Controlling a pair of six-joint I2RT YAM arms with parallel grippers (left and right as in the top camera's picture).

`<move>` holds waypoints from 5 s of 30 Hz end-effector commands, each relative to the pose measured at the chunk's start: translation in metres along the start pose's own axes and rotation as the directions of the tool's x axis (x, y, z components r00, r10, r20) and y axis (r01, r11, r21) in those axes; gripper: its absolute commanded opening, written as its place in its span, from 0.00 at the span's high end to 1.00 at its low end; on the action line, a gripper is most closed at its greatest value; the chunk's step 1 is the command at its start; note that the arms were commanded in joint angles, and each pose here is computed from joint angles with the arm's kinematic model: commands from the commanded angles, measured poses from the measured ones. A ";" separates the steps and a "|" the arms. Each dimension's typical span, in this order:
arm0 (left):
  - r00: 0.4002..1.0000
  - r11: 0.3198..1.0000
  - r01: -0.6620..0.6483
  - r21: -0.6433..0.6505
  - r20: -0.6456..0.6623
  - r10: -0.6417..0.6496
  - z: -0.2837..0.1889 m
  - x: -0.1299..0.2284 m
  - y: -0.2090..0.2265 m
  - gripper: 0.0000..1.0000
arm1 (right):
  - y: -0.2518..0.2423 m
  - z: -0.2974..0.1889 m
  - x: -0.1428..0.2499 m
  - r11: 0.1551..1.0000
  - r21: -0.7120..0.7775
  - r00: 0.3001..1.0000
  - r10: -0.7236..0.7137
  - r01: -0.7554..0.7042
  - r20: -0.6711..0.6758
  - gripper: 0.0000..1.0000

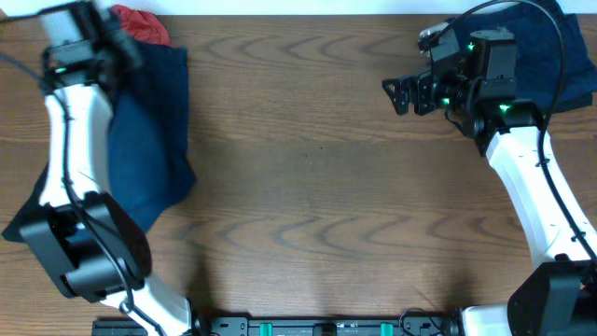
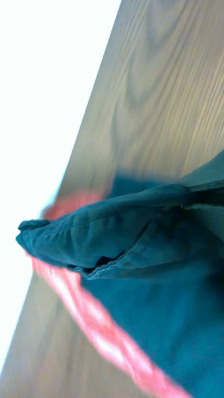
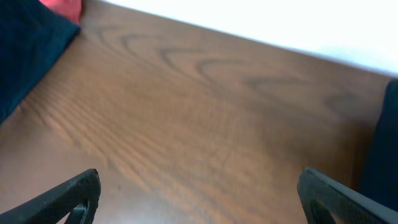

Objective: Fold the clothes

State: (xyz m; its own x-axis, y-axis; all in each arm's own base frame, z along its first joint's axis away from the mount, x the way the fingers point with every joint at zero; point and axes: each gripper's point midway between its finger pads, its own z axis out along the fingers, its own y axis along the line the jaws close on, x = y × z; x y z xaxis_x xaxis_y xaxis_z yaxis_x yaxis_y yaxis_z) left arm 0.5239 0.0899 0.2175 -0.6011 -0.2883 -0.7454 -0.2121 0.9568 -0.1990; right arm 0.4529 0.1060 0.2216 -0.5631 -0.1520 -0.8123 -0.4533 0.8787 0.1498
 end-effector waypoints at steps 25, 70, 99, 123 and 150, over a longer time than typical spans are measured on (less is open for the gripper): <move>0.942 0.793 -0.181 0.582 -0.130 0.311 -0.013 0.186 -0.368 0.94 | -0.098 -0.111 -0.027 0.977 0.100 0.964 0.164 -0.188 0.208 0.06; 0.797 0.993 -0.051 0.103 -0.596 0.102 -0.075 0.178 -0.117 0.02 | 0.057 0.005 0.030 0.963 -0.239 0.983 -0.151 0.124 -0.100 0.04; 0.829 0.999 -0.023 0.048 -0.558 0.046 -0.063 0.160 -0.085 0.02 | 0.120 0.177 0.128 0.920 -0.368 0.963 -0.207 0.131 -0.175 0.21; 0.829 0.999 -0.024 0.047 -0.557 0.046 -0.063 0.160 -0.085 0.02 | 0.112 0.144 0.102 0.946 -0.323 0.970 -0.103 0.027 -0.221 0.99; 0.841 0.998 -0.024 0.054 -0.539 0.049 -0.060 0.155 -0.087 0.02 | 0.207 -0.071 0.187 0.941 -0.310 0.620 -0.164 -0.135 -0.768 0.99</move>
State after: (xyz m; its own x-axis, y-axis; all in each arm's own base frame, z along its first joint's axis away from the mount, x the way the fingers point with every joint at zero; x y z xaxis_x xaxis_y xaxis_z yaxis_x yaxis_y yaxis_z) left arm 0.4023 -0.0418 0.1609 -0.9279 -0.2279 -0.2952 -0.1640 0.9603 -0.2258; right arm 0.2230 0.2173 0.1428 -0.8117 -0.5673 -0.1386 -0.5683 0.7126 0.4114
